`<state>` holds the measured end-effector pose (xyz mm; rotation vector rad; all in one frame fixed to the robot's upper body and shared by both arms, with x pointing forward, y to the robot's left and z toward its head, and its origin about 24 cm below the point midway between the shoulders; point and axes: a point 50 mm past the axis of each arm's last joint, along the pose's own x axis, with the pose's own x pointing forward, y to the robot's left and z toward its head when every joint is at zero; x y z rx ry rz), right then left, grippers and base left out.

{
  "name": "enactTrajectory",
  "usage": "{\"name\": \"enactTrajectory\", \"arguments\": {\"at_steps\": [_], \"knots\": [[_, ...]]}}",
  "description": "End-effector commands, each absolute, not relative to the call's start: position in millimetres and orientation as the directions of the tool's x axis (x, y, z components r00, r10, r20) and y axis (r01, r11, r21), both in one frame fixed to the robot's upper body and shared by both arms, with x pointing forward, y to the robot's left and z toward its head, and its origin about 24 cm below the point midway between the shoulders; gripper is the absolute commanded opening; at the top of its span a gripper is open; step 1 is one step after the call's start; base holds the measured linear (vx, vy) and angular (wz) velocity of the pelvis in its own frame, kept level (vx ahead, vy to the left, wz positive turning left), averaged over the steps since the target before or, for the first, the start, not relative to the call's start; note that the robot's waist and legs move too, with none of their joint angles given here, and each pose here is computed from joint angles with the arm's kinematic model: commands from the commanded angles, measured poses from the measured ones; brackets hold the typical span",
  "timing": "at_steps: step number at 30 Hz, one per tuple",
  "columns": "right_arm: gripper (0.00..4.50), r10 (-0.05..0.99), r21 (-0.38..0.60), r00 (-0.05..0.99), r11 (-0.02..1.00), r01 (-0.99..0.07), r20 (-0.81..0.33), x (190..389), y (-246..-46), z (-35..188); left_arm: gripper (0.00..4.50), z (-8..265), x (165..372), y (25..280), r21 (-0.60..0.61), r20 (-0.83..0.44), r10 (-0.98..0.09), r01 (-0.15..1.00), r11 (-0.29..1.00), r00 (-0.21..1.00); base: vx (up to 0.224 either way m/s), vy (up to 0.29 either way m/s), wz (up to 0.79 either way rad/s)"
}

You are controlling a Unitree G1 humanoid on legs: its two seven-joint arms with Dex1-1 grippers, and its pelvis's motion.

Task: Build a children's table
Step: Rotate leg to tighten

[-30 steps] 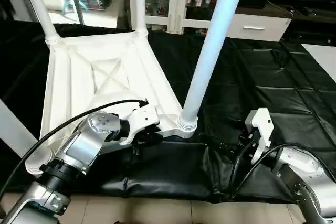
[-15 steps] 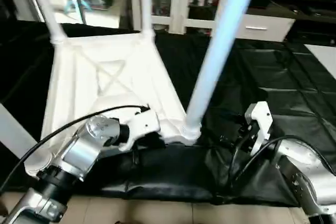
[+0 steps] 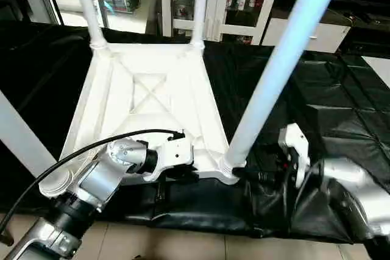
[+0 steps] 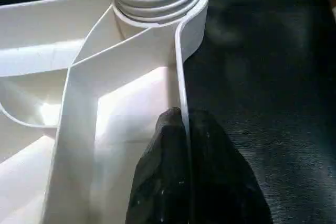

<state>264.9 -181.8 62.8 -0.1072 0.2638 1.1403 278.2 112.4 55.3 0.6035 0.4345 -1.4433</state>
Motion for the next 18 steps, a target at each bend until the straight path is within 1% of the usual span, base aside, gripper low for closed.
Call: {"name": "enactTrajectory", "arguments": {"at_steps": [1, 3, 4, 7, 9, 11, 13, 14, 16, 18], "knots": [[3.98, 0.878, 0.016, 0.389, 0.41, -0.912, -0.278, 268.1, -186.5, 65.1, 0.05, 54.8, 270.0, 95.4, 0.092, -0.572, -0.82, 0.992, -0.081, -0.014, 0.0, 0.0, 0.0], [3.98, 0.883, 0.004, 0.368, 0.386, -0.922, -0.292, 270.4, -186.0, 64.9, 0.05, 54.6, 269.6, 95.0, 0.088, -0.576, -0.817, 0.992, -0.095, -0.027, 0.0, 0.0, 0.0], [3.69, 0.886, 0.002, 0.35, 0.368, -0.93, -0.303, 270.6, -185.7, 64.3, 0.0, 54.9, 269.9, 94.8, 0.088, -0.576, -0.817, 0.991, -0.096, -0.028, 0.0, 0.0, 0.0], [3.56, 0.896, 0.015, 0.305, 0.327, -0.945, -0.321, 270.2, -185.1, 62.2, 0.0, 55.2, 271.5, 94.8, 0.093, -0.579, -0.815, 0.991, -0.097, -0.025, 0.0, 0.0, 0.0], [3.27, 0.903, 0.03, 0.27, 0.296, -0.955, -0.333, 269.3, -184.7, 60.4, 0.0, 55.3, 272.7, 94.7, 0.094, -0.581, -0.813, 0.991, -0.097, -0.025, 0.0, 0.0, 0.0], [3.15, 0.91, 0.051, 0.228, 0.261, -0.964, -0.348, 267.8, -183.8, 57.6, 0.0, 55.5, 273.9, 94.6, 0.095, -0.584, -0.812, 0.991, -0.099, -0.025, 0.0, 0.0, 0.0], [2.97, 0.91, 0.051, 0.225, 0.258, -0.965, -0.349, 268.0, -183.5, 56.5, 0.0, 55.5, 274.1, 94.7, 0.095, -0.585, -0.811, 0.99, -0.1, -0.026, 0.0, 0.0, 0.0], [2.75, 0.91, 0.049, 0.226, 0.259, -0.965, -0.348, 269.2, -183.1, 55.0, 0.0, 55.5, 274.5, 94.8, 0.096, -0.588, -0.808, 0.99, -0.102, -0.026, 0.0, 0.0, 0.0], [2.72, 0.91, 0.051, 0.224, 0.257, -0.965, -0.35, 270.2, -183.0, 53.8, 0.0, 55.2, 274.8, 95.0, 0.096, -0.59, -0.807, 0.99, -0.102, -0.026, 0.0, 0.0, 0.0], [2.46, 0.91, 0.058, 0.217, 0.252, -0.966, -0.353, 270.4, -183.1, 52.9, 0.0, 55.0, 275.3, 95.2, 0.099, -0.593, -0.805, 0.99, -0.104, -0.025, 0.0, 0.0, 0.0]]}}
